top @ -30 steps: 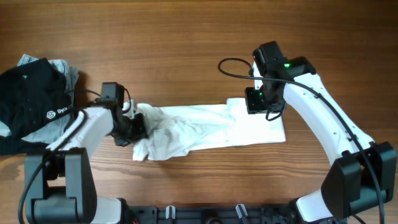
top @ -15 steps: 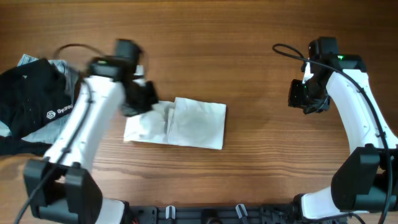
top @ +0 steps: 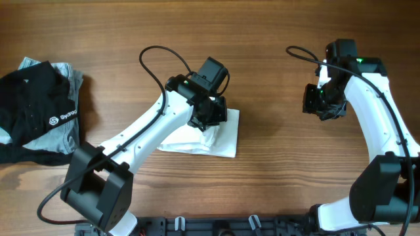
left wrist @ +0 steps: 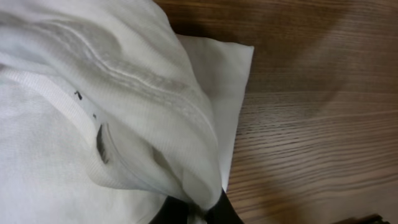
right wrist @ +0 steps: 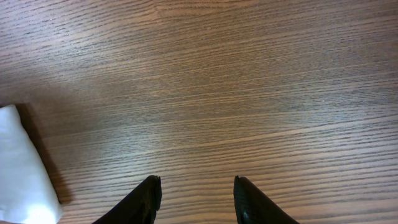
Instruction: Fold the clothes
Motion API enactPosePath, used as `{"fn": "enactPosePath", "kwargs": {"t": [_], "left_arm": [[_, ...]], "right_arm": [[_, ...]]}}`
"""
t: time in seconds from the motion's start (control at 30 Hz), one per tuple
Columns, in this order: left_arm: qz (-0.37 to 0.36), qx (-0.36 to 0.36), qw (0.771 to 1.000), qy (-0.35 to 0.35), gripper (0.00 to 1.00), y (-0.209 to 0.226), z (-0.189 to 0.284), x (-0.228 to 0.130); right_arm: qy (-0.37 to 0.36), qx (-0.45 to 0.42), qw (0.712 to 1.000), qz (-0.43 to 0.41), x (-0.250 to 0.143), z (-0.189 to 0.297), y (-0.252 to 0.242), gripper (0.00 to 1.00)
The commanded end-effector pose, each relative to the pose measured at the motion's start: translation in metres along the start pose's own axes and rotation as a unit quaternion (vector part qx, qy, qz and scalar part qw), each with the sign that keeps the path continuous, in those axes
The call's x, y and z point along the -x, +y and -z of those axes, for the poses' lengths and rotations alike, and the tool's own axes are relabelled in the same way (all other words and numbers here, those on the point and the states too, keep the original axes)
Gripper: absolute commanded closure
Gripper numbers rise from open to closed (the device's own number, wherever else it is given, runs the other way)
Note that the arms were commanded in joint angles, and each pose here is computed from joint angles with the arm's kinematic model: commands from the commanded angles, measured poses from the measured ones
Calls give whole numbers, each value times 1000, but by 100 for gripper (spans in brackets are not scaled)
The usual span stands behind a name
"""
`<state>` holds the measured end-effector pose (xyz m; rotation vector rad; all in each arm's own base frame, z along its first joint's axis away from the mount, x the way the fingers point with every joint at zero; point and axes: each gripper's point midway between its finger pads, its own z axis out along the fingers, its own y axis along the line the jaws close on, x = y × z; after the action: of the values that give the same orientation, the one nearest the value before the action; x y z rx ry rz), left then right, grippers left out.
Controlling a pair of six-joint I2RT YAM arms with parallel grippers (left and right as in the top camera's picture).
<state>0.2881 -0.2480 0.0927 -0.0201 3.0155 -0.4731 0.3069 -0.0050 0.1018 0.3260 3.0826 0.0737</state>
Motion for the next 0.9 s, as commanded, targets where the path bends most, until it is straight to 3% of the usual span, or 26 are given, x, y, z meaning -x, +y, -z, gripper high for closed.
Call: {"fn": "enactPosePath", "kwargs": {"t": [0.0, 0.13, 0.2, 0.27, 0.37, 0.4, 0.47, 0.5, 0.53, 0.6, 0.67, 0.77, 0.87], "left_arm": [[-25, -25, 999, 14, 96, -17, 1, -7], [-61, -13, 997, 33, 95, -32, -20, -27], [-75, -12, 996, 43, 81, -38, -29, -35], [-113, -31, 992, 36, 56, -46, -25, -33], [-180, -49, 982, -8, 51, -51, 14, -8], [-193, -52, 978, -59, 50, -49, 38, 14], [-164, -24, 975, -151, 46, -22, 86, 53], [-139, -9, 977, -163, 46, -2, 100, 60], [-104, 9, 981, -161, 38, 24, 108, 64], [-24, 42, 990, -133, 21, 78, 108, 68], [35, 30, 995, -87, 11, 114, 92, 67], [41, -51, 998, 11, 8, 125, 48, 48], [38, -73, 992, 94, 6, 133, 0, 21]], "right_arm": [[-19, 11, 1000, 7, 5, 11, 4, 57], [-18, 17, 1000, 7, 4, 11, 5, 57], [-18, 17, 1000, 7, 4, 11, 5, 57], [-18, 17, 1000, 7, 4, 11, 5, 57], [-17, 17, 1000, 7, 4, 11, 5, 57], [-18, 17, 1000, 7, 4, 11, 5, 57], [-16, 16, 1000, 7, 3, 11, 5, 57], [-16, 16, 1000, 7, 3, 11, 5, 57], [-15, 16, 1000, 7, 3, 11, 5, 57], [-15, 16, 1000, 7, 3, 11, 5, 54], [-15, 16, 1000, 7, 3, 11, 5, 54], [-12, 16, 1000, 7, 1, 11, 5, 54], [-9, 15, 1000, 7, 0, 11, 5, 53]]}}
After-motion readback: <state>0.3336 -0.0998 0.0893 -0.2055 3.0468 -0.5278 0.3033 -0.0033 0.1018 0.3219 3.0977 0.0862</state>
